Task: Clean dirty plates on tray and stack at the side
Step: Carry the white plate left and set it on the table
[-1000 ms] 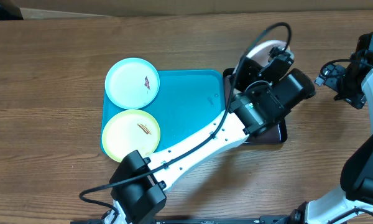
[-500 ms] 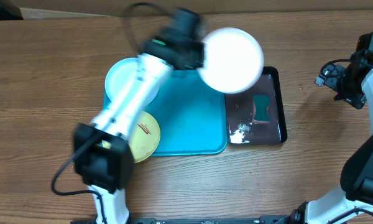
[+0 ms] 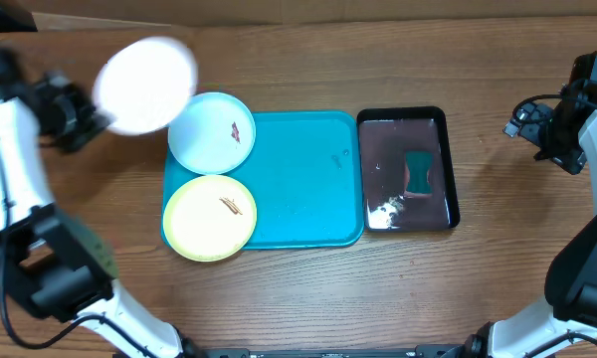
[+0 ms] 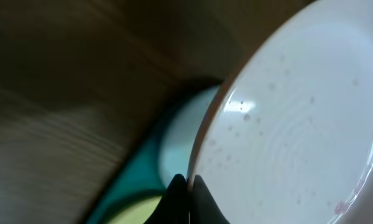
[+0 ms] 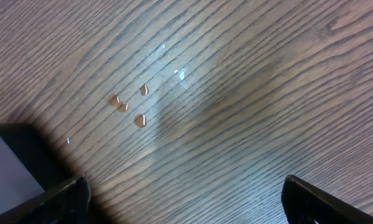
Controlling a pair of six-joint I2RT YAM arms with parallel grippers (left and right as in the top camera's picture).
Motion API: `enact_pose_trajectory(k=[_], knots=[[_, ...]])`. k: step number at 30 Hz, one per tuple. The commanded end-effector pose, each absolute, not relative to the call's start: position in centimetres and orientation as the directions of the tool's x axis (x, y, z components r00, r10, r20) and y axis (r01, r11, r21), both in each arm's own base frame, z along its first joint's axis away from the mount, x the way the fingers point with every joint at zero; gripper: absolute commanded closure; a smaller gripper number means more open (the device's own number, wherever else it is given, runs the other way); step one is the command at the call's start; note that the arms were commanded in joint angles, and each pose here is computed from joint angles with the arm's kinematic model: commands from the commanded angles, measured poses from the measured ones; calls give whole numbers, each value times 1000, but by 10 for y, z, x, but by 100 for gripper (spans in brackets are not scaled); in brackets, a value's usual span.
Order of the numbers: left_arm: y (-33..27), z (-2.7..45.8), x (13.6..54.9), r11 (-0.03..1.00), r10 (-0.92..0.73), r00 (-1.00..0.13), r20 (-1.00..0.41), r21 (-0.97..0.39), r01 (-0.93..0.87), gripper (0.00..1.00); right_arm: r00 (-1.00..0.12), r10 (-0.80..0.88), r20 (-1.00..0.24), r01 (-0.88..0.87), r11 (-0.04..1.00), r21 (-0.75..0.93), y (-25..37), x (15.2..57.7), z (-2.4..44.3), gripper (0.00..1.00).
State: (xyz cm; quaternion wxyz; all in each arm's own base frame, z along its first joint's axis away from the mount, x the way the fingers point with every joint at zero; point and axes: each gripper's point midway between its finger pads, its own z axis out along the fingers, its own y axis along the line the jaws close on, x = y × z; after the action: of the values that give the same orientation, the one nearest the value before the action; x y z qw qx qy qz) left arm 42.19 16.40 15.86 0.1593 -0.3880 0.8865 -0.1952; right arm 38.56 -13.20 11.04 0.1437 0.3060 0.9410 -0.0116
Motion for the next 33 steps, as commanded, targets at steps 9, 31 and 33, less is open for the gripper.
enact_pose_trajectory(k=[9, 31, 33], knots=[[290, 125, 359, 518, -838, -464, -287, -147, -843, 96, -762, 576, -296, 584, 809, 71, -134, 389, 116, 0], [215, 106, 380, 617, -782, -608, -138, -319, -720, 37, -762, 576, -296, 584, 809, 71, -134, 389, 116, 0], [203, 132, 392, 658, -744, -648, -166, -353, -665, 50, -762, 576, -296, 584, 809, 71, -134, 389, 116, 0]])
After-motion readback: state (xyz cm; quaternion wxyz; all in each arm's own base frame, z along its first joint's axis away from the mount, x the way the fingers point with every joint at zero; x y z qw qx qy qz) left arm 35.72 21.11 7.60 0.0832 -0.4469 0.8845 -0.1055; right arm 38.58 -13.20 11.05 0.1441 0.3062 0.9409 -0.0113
